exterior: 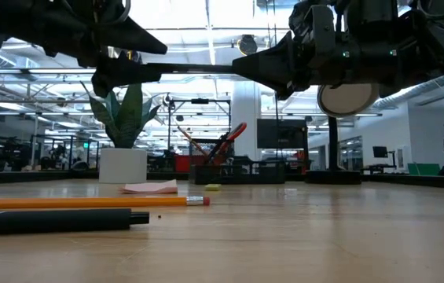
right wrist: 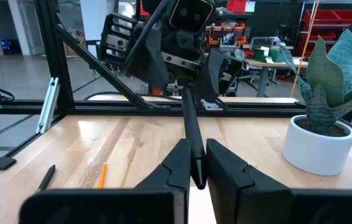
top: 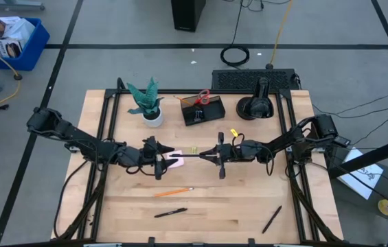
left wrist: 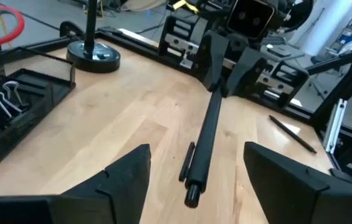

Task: Pick and place office supplies into organizer
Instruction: Put the black pen into the black mesh desk organizer

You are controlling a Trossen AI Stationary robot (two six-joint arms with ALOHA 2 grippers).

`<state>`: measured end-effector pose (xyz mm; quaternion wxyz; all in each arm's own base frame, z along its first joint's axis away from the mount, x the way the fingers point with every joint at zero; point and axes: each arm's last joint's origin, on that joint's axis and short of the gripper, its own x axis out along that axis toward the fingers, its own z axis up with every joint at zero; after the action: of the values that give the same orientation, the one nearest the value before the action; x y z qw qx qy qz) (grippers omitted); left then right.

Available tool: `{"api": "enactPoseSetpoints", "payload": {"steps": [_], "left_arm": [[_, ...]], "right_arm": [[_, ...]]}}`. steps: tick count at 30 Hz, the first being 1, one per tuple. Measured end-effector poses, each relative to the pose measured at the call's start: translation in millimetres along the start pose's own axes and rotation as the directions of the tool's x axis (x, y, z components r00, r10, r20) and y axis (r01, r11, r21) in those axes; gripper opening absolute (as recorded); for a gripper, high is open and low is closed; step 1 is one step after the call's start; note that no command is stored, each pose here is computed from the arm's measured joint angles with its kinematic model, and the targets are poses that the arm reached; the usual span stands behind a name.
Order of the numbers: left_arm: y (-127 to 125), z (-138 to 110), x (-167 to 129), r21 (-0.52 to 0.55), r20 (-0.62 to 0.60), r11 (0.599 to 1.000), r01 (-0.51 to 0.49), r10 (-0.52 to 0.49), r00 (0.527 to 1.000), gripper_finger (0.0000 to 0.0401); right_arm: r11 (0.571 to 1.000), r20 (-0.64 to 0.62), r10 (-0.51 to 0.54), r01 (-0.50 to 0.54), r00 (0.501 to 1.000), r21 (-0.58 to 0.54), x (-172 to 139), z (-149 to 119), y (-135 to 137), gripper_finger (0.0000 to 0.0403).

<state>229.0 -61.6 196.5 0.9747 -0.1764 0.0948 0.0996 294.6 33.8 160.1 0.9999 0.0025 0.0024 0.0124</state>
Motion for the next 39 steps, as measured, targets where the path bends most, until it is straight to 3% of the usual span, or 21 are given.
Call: {"api": "enactPoseSetpoints", "payload": {"steps": [8,29,39], "left_arm": [[0.3,-1.9,1.1,0.004,-0.009,1.0,-0.004,0.004,1.0,0.0239],[0.7,-1.7,2.0,0.003,0.003,1.0,-0.016,0.016,1.0,0.0062],[0.3,-0.7,2.0,0.019,0.012,1.0,-0.01,0.01,1.0,0.0064]], "right_arm": [[1.0,0.019,0.0,-0.001,1.0,0.003,0.0,1.8,0.0,0.0025],[1.0,0.016,0.016,-0.017,1.0,0.01,-0.3,1.3,0.0,0.0023],[1.0,0.007,0.009,-0.009,1.0,0.028,0.1,0.4,-4.7,0.0024]]}}
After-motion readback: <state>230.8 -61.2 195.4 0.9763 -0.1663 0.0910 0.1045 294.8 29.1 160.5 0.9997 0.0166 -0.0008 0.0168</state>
